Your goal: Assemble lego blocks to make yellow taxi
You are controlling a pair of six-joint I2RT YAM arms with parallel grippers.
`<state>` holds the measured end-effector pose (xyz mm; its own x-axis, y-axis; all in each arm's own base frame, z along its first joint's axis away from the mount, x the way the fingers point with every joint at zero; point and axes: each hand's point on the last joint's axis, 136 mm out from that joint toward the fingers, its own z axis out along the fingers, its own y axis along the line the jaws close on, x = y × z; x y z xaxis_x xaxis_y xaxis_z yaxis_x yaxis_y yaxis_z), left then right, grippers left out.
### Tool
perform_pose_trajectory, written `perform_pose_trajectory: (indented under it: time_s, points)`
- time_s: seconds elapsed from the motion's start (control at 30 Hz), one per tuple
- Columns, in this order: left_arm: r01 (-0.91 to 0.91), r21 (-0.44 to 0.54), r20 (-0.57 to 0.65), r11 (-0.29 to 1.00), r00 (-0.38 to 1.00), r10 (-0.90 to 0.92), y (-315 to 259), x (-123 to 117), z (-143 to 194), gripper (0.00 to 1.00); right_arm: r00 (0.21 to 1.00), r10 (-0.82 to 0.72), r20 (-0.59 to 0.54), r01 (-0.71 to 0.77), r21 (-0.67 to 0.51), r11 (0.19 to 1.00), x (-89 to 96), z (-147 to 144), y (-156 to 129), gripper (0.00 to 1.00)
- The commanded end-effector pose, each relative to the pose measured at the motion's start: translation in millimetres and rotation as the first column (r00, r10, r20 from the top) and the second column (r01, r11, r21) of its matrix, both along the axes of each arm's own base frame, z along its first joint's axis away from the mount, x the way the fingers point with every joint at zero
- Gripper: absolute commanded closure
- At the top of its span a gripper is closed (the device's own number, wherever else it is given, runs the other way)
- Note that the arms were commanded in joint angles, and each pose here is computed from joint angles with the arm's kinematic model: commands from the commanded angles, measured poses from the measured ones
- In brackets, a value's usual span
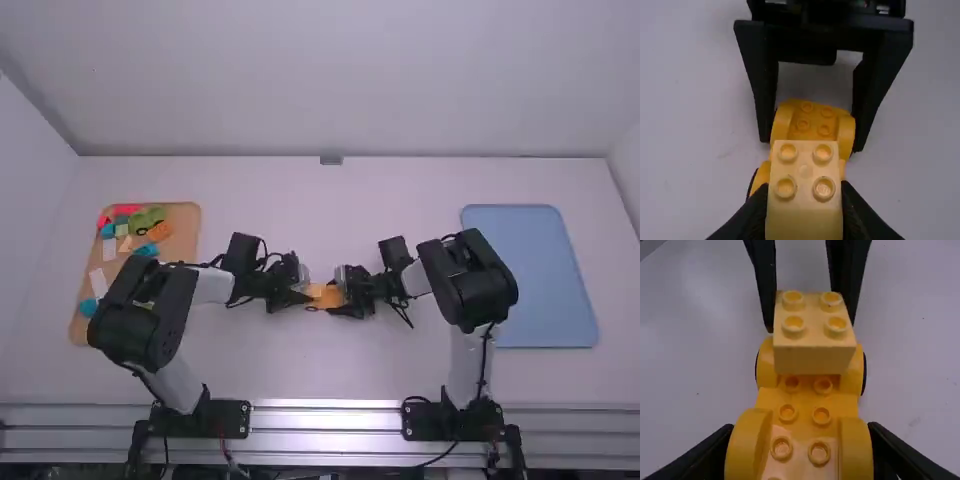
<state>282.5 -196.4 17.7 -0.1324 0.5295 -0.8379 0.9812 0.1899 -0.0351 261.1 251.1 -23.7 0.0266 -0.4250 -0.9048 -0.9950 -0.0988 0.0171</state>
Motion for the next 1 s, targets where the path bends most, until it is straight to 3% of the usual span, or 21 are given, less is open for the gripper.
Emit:
perform_pose_trajectory:
  time_s: [0.0,0.5,0.6,0.67,0.87,0.97]
  points:
    - [0.003,0.025,0.006,1.0,1.0,-0.003,1,-3,-5,0.86,1.0,0.007,-0.004,-0.007,0.006,1.0,2.0,-1,2,0.31]
    - [0.129,-0.016,0.063,0.991,0.99,-0.128,-5,-20,-2,0.94,0.999,0.047,-0.006,-0.047,-0.008,0.999,-12.2,-7,-3,0.29]
    - [0.119,-0.014,0.078,0.993,0.99,-0.117,-5,-13,1,0.93,0.999,0.027,-0.039,-0.027,-0.001,1.0,-7.5,-3,-1,0.09]
    - [0.115,-0.022,0.086,0.993,0.99,-0.112,-5,-7,6,0.93,0.995,0.001,-0.103,0.0,0.013,1.0,-2.4,3,3,0.02]
    - [0.096,0.003,0.097,0.995,0.991,-0.096,-4,9,13,0.94,0.991,0.002,-0.135,0.001,0.019,1.0,-2.9,9,9,0.01]
    - [0.081,0.024,0.091,0.996,0.992,-0.083,-1,16,15,0.97,0.982,-0.055,-0.182,0.049,-0.039,0.998,0.2,7,11,0.01]
